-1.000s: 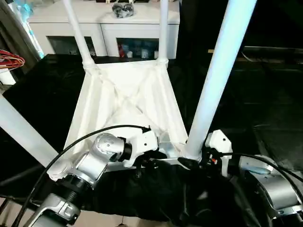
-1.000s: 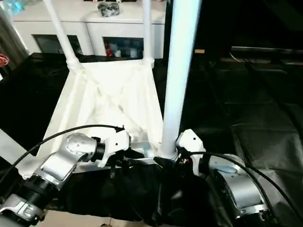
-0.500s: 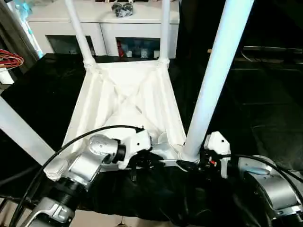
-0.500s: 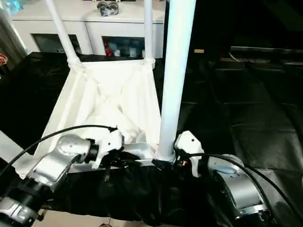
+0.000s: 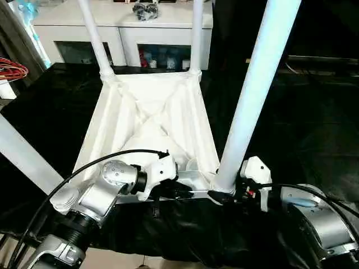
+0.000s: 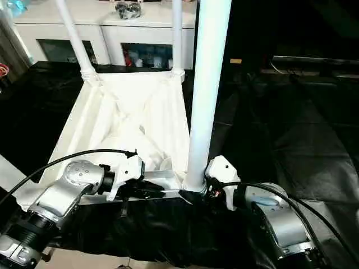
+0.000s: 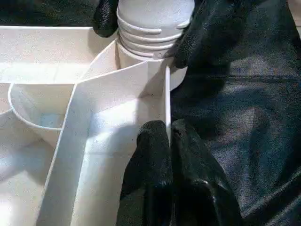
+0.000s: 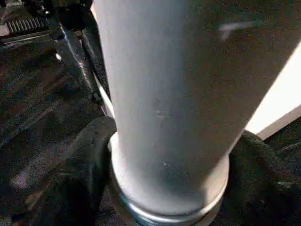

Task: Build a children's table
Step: Rotate leg to tighten

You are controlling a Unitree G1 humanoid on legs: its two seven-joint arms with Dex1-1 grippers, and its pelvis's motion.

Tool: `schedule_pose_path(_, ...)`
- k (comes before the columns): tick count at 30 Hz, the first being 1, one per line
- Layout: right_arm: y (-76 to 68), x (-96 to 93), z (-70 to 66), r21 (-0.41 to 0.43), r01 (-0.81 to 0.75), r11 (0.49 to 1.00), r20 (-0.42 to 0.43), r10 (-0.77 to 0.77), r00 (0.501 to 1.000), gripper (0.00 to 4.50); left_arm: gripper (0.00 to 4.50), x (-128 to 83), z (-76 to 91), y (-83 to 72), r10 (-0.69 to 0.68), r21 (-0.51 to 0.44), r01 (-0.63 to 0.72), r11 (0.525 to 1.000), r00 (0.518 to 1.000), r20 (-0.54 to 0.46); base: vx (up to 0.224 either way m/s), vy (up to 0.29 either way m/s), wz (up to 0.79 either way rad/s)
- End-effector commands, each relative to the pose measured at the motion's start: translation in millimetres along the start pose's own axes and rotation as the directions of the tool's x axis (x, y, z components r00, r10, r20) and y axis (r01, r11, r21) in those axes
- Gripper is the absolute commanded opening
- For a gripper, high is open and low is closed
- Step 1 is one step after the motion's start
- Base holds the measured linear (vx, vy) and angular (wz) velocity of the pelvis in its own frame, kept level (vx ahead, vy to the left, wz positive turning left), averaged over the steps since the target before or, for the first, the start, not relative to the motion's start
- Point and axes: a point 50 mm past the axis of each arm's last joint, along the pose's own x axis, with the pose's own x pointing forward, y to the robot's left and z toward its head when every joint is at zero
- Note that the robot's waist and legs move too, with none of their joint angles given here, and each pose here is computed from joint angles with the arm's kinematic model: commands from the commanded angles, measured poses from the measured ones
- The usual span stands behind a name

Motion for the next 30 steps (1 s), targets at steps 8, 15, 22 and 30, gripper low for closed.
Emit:
schedule_pose_path(8, 4.9, 5.7, -3.4, 0.024, -0.029, 0.999, -0.004, 0.029, 1.000, 2.75, 0.00, 9, -7.0, -2.8, -0.011, -0.048, 0.010, 0.999, 1.000, -0.023, 0.000, 0.000, 0.00)
schedule_pose_path(15, 2.1, 13.6, -13.8, 0.058, 0.116, 0.992, -0.031, -0.114, 0.993, 2.74, 0.00, 25, 0.9, 4.3, 0.107, -0.081, -0.108, 0.991, 0.994, -0.011, 0.000, 0.000, 0.00)
schedule_pose_path(22, 9.0, 57.7, -17.8, 0.235, 0.383, 0.893, -0.045, -0.384, 0.922, 2.74, 0.00, 73, 32.5, 1.3, 0.206, -0.126, -0.197, 0.972, 0.977, 0.057, 0.000, 0.000, 0.00)
schedule_pose_path(30, 18.1, 75.7, 4.6, 0.240, 0.294, 0.925, 0.065, -0.317, 0.946, 3.44, 0.00, 82, 37.5, -4.7, 0.154, -0.069, -0.150, 0.986, 0.986, 0.057, 0.000, 0.000, 0.00)
